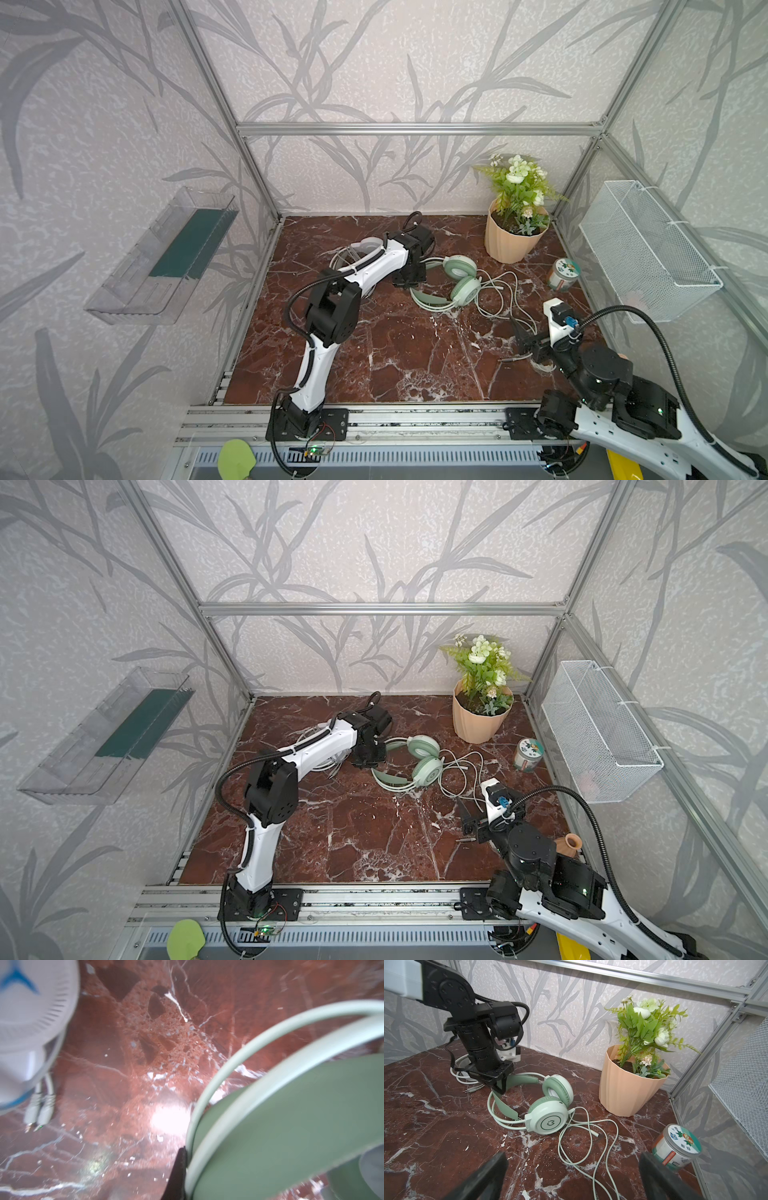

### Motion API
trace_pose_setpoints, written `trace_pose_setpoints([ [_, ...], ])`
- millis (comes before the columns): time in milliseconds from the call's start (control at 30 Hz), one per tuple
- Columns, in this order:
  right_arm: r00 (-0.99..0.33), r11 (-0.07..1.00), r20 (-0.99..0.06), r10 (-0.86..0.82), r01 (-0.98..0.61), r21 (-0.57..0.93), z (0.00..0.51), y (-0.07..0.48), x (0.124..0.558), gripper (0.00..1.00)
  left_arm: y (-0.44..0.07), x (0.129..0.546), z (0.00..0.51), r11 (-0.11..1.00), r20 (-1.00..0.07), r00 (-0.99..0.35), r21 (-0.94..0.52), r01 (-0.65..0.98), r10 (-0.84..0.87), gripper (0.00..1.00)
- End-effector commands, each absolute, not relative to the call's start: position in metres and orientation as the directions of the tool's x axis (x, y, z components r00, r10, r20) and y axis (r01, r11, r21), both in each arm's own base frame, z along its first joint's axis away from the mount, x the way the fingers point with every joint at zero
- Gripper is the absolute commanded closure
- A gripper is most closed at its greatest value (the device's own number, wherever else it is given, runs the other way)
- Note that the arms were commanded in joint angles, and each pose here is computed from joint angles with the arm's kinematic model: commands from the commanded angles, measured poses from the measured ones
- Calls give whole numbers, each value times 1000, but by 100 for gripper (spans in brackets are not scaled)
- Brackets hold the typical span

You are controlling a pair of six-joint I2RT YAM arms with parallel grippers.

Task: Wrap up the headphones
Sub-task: 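Lift the green headphones with the left gripper and raise them off the table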

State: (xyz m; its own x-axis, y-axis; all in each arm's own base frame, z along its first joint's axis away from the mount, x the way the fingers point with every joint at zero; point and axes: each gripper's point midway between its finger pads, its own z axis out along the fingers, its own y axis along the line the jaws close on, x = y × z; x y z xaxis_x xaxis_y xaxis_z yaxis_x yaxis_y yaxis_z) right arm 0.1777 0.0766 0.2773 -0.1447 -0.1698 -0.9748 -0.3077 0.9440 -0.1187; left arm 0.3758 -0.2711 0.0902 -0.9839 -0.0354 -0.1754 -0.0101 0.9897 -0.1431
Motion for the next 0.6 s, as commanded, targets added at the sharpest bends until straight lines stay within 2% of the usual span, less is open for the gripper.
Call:
trace_pose_setpoints([
  [0,-130,948,-980,-151,-300,-106,280,75,178,1,-291,381,149,952,-294,-955,-303,50,-44,100],
  [267,-122,952,-983,-141,-291,-100,283,72,178,1,-281,371,217,909,-461,-883,-399,116,-89,100],
  [400,-109,952,-987,-119,-296,-82,287,72,177,1,-265,370,250,888,-552,-816,-445,116,-170,100],
  [567,-91,946,-992,-86,-320,-52,292,73,173,1,-249,365,288,860,-606,-767,-489,150,-211,100],
])
